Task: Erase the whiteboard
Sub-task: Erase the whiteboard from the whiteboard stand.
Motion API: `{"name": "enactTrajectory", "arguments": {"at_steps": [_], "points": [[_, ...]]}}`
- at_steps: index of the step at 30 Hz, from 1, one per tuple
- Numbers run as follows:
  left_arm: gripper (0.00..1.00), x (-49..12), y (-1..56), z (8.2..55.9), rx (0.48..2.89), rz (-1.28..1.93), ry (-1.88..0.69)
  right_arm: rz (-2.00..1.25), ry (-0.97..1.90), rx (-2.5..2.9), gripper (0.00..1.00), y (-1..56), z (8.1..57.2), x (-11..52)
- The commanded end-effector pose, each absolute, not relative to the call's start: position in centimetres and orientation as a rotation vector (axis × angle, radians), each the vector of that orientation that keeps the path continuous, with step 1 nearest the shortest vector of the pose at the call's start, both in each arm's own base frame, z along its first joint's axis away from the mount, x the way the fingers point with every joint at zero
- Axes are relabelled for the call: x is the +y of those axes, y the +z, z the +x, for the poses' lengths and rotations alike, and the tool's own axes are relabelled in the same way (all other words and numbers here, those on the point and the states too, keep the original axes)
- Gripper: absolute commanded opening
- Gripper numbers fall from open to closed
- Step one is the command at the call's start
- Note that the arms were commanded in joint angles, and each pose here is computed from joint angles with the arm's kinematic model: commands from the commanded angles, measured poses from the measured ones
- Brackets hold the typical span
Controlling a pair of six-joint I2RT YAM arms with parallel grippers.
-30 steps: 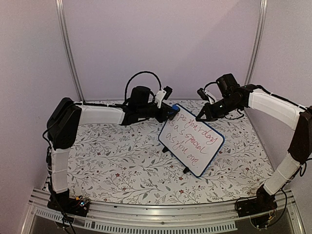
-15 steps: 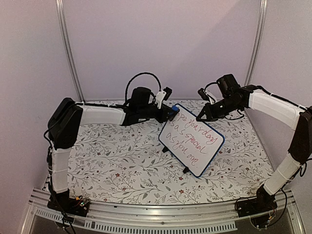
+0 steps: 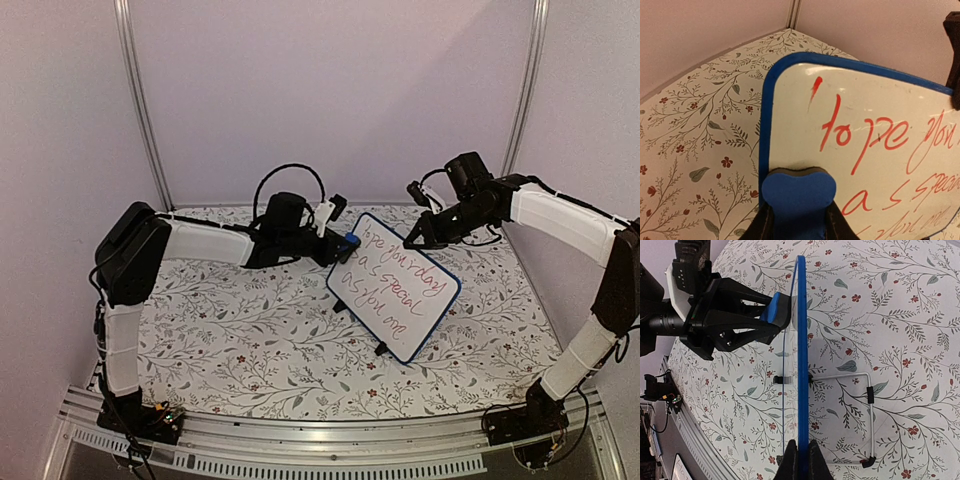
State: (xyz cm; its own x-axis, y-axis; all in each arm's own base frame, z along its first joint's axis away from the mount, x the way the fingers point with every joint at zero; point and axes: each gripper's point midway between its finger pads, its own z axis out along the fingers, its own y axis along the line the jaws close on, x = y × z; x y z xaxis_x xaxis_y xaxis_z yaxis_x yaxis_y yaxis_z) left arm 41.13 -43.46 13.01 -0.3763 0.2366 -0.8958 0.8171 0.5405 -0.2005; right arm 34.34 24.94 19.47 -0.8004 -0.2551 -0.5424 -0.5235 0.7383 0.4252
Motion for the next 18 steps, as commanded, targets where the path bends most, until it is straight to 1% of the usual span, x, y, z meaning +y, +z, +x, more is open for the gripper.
{"name": "enactTrajectory", "arguments": {"at_steps": [1, 7, 18], "points": [[0.00, -42.5, 11.1, 40.5, 1.973, 0.861, -0.799, -0.671, 0.858, 2.465, 0.00, 20.3, 32.3, 25.6], [0.00, -42.8, 12.4, 40.7, 1.937, 0.852, -0.816, -0.676, 0.862, 2.462, 0.00, 20.4, 32.3, 25.6], [0.00, -44.9, 17.0, 42.1, 1.834, 0.857, -0.871, -0.679, 0.874, 2.467, 0.00, 20.2, 32.2, 25.8]]}}
